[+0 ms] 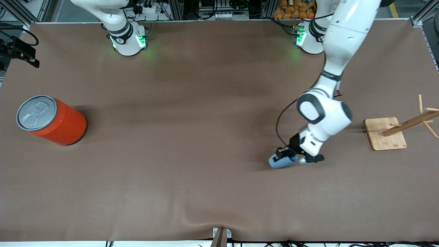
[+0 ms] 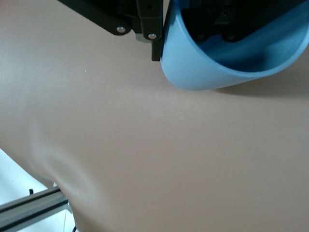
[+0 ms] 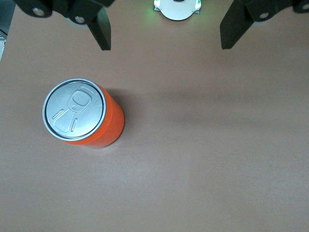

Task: Flip cup
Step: 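Carry the blue cup toward the wooden stand with the left gripper, then set the cup upright on the table and open the left gripper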

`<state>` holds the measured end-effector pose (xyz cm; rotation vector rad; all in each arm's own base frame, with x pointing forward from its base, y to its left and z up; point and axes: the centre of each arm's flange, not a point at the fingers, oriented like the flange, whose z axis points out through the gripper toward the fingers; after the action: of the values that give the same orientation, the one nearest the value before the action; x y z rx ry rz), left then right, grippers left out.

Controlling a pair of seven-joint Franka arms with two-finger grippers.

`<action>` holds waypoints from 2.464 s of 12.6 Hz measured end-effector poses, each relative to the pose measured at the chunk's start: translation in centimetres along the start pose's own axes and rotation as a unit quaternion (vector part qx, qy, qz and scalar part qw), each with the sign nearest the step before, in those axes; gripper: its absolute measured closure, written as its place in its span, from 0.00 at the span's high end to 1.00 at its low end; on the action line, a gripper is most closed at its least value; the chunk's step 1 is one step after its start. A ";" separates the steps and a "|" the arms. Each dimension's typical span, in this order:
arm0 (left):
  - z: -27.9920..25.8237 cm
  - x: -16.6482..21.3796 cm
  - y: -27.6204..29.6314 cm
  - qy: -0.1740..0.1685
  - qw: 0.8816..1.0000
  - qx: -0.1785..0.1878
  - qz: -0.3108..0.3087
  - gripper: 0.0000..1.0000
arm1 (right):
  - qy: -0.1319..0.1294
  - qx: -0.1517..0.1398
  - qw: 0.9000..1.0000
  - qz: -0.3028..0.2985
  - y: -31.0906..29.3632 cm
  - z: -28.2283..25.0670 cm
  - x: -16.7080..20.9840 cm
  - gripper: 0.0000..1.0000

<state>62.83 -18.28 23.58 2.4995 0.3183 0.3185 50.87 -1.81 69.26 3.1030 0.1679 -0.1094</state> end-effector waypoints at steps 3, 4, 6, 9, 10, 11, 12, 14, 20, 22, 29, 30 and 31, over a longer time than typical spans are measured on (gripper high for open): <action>-4.4 1.9 -0.7 -0.051 0.998 0.019 0.029 0.08 | 0.000 0.000 1.000 0.000 0.0 0.0 0.0 1.00; -6.0 2.5 -1.0 -0.073 0.996 0.037 0.038 0.08 | 0.000 0.000 1.000 0.000 0.0 0.0 0.0 1.00; -9.3 4.0 -1.5 -0.111 0.989 0.076 0.058 0.08 | 0.000 0.000 1.000 -0.001 -0.1 0.0 0.0 1.00; -12.5 6.1 -0.5 -0.130 0.971 0.178 0.098 0.08 | 0.000 0.001 1.000 -0.001 -0.1 0.0 0.0 1.00; -13.0 6.4 -0.1 -0.129 0.966 0.201 0.104 0.08 | 0.000 0.001 1.000 -0.001 -0.1 0.0 0.0 1.00; -13.3 6.5 0.0 -0.133 0.960 0.221 0.111 0.08 | -0.001 0.001 1.000 -0.001 -0.1 0.0 0.0 1.00; -13.4 6.5 -0.3 -0.139 0.952 0.244 0.122 0.08 | -0.001 0.001 1.000 -0.001 -0.1 0.0 0.0 1.00; -13.3 6.7 -1.2 -0.141 0.939 0.282 0.139 0.08 | -0.001 0.001 1.000 -0.002 -0.1 0.0 0.0 1.00; -11.4 8.3 -6.5 -0.130 0.933 0.312 0.123 0.08 | -0.004 0.004 1.000 -0.002 -0.2 0.1 0.0 1.00; -10.6 8.7 -8.6 -0.111 0.936 0.312 0.119 0.08 | -0.006 0.007 1.000 -0.003 -0.2 0.2 0.0 1.00; -6.9 7.9 -12.2 -0.094 0.936 0.315 0.124 0.08 | -0.011 0.012 1.000 -0.003 -0.2 0.3 -0.1 1.00; -6.9 7.9 -12.3 -0.094 0.935 0.318 0.128 0.09 | -0.012 0.013 1.000 -0.003 -0.2 0.4 -0.1 1.00; -6.9 8.0 -12.3 -0.094 0.934 0.320 0.131 0.15 | -0.013 0.013 1.000 -0.002 -0.2 0.4 -0.1 1.00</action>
<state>66.38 -2.44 23.09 3.1980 -0.0023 0.0764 50.69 -1.64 68.88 3.1253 0.1748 -0.1534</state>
